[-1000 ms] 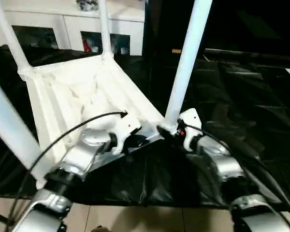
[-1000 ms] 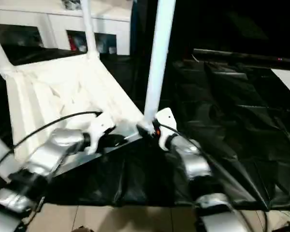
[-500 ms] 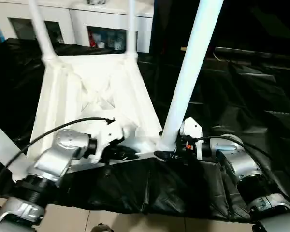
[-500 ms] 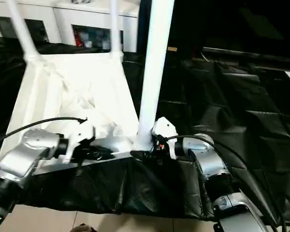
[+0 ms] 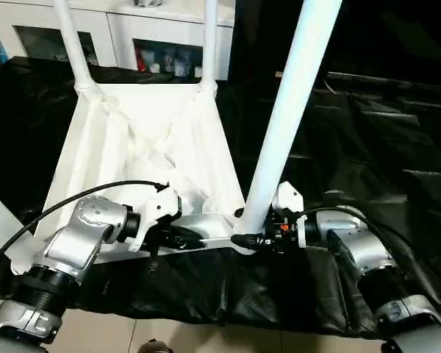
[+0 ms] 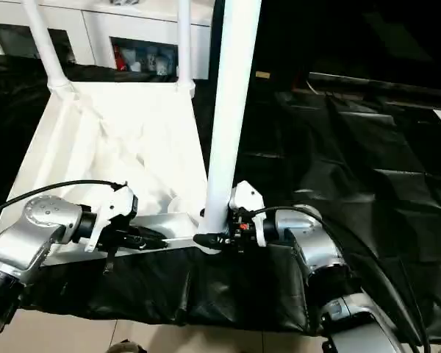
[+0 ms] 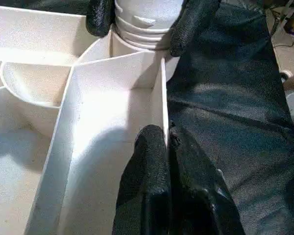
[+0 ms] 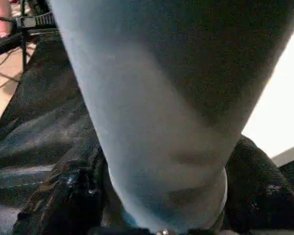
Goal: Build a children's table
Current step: Rotate leg to tighten
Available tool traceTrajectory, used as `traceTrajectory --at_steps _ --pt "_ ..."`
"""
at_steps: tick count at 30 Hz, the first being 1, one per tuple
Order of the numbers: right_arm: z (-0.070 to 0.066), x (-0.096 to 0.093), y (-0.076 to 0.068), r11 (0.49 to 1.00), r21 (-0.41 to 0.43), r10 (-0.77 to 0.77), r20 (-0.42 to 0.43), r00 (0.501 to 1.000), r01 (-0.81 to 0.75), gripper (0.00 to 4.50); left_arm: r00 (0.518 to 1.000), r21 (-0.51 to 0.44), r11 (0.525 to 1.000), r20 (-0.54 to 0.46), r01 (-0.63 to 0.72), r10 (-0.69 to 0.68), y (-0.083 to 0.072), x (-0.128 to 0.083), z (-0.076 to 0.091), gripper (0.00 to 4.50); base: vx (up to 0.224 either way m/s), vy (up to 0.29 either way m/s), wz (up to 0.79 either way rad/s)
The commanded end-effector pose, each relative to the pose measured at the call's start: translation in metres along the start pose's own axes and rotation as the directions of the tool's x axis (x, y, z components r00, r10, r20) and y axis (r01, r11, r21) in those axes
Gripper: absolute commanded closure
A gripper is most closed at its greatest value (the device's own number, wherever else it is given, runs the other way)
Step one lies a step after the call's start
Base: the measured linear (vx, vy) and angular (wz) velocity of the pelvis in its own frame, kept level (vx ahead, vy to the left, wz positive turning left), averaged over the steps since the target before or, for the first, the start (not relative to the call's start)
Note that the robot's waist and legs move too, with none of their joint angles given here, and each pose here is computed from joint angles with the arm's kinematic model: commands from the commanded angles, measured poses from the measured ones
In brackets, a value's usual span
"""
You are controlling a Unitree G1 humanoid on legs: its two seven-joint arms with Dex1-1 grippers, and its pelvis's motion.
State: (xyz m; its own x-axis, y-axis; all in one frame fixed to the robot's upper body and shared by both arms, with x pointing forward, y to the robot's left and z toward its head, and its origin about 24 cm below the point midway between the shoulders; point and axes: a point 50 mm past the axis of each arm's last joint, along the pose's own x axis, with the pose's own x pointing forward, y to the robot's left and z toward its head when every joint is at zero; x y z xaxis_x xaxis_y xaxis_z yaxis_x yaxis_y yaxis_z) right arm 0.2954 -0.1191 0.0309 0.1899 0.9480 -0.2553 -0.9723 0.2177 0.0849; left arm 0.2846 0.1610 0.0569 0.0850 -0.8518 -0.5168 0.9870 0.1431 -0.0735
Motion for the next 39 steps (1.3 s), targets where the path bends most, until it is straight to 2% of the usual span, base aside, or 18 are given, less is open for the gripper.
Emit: traceTrajectory --at_steps 1,2,5,7,9,12,13,15,18,19,21,22,27,29,34,37,38,39 --pt "-0.006 0.013 0.003 0.995 0.047 -0.087 0.026 0.996 0.085 1.77 0.999 0.0 0.999 0.036 -0.033 0.033 0.002 0.023 0.006 4.5 0.0 0.0 0.0" --pt "-0.006 0.013 0.003 0.995 0.047 -0.087 0.026 0.996 0.085 1.78 0.999 0.0 0.999 0.036 -0.033 0.033 0.002 0.023 0.006 4.5 0.0 0.0 0.0" --pt "-0.012 0.022 -0.003 0.96 0.1 -0.263 0.022 0.964 0.26 1.78 0.99 -0.022 0.993 0.069 -0.118 0.119 0.008 0.034 0.013 4.5 0.0 0.0 0.0" --pt "-0.015 0.038 -0.008 0.885 0.199 -0.434 0.024 0.901 0.421 1.78 0.98 -0.045 0.985 0.101 -0.169 0.173 0.007 0.055 0.023 4.5 -0.026 -0.004 -0.03" --pt "-0.015 0.043 -0.007 0.867 0.221 -0.463 0.027 0.886 0.447 1.78 0.978 -0.052 0.983 0.108 -0.176 0.181 0.007 0.061 0.026 4.5 -0.026 -0.004 -0.03" --pt "-0.008 0.072 -0.008 0.761 0.259 -0.615 -0.01 0.789 0.596 1.78 0.971 -0.067 0.978 0.128 -0.196 0.203 0.001 0.091 0.038 4.5 0.0 0.0 0.0" --pt "-0.007 0.075 -0.007 0.756 0.252 -0.622 -0.012 0.783 0.604 1.78 0.97 -0.066 0.978 0.129 -0.198 0.205 0.0 0.094 0.039 4.5 0.0 0.0 0.0" --pt "-0.002 0.08 -0.006 0.779 0.193 -0.607 -0.003 0.794 0.596 1.78 0.972 -0.057 0.979 0.125 -0.195 0.201 -0.002 0.099 0.04 4.5 0.0 0.0 0.0" --pt "0.002 0.08 -0.007 0.787 0.215 -0.597 0.024 0.802 0.579 1.78 0.971 -0.056 0.979 0.128 -0.195 0.201 -0.003 0.101 0.041 4.5 0.0 0.0 0.0" --pt "0.002 0.078 -0.008 0.787 0.236 -0.593 0.038 0.804 0.57 1.44 0.97 -0.056 0.978 0.128 -0.199 0.205 -0.003 0.1 0.04 4.5 0.0 0.0 0.0" --pt "0.001 0.072 -0.008 0.803 0.237 -0.572 0.054 0.818 0.546 1.09 0.972 -0.05 0.98 0.128 -0.194 0.199 -0.003 0.095 0.038 4.5 0.0 0.0 0.0" --pt "-0.003 0.061 -0.009 0.828 0.215 -0.54 0.057 0.84 0.518 1.07 0.974 -0.044 0.981 0.12 -0.187 0.191 -0.003 0.087 0.032 4.5 0.0 0.0 0.0" --pt "-0.006 0.046 -0.01 0.87 0.165 -0.479 0.053 0.876 0.465 0.68 0.981 -0.029 0.987 0.105 -0.16 0.162 -0.004 0.076 0.025 4.5 0.0 0.0 0.0" --pt "-0.006 0.033 -0.009 0.909 0.118 -0.407 0.053 0.912 0.399 0.51 0.988 -0.011 0.992 0.095 -0.122 0.122 -0.005 0.066 0.019 4.5 0.0 0.0 0.0" --pt "-0.001 0.015 -0.002 0.978 0.045 -0.207 0.058 0.977 0.205 0.51 0.996 0.017 0.999 0.08 -0.036 0.035 -0.005 0.048 0.014 4.5 0.0 0.0 0.0" --pt "0.001 0.009 0.002 0.996 0.026 -0.092 0.046 0.995 0.091 0.51 0.998 0.024 1.0 0.068 0.008 -0.01 -0.006 0.041 0.013 4.5 0.0 0.0 0.0" --pt "0.001 0.007 0.004 0.998 0.021 -0.06 0.04 0.997 0.059 0.75 0.998 0.026 0.999 0.064 0.021 -0.023 -0.006 0.038 0.013 4.5 0.0 0.0 0.0" --pt "0.002 0.006 0.004 0.999 0.019 -0.045 0.037 0.998 0.044 0.75 0.998 0.028 0.999 0.061 0.027 -0.029 -0.006 0.038 0.013 4.5 0.0 0.0 0.0"
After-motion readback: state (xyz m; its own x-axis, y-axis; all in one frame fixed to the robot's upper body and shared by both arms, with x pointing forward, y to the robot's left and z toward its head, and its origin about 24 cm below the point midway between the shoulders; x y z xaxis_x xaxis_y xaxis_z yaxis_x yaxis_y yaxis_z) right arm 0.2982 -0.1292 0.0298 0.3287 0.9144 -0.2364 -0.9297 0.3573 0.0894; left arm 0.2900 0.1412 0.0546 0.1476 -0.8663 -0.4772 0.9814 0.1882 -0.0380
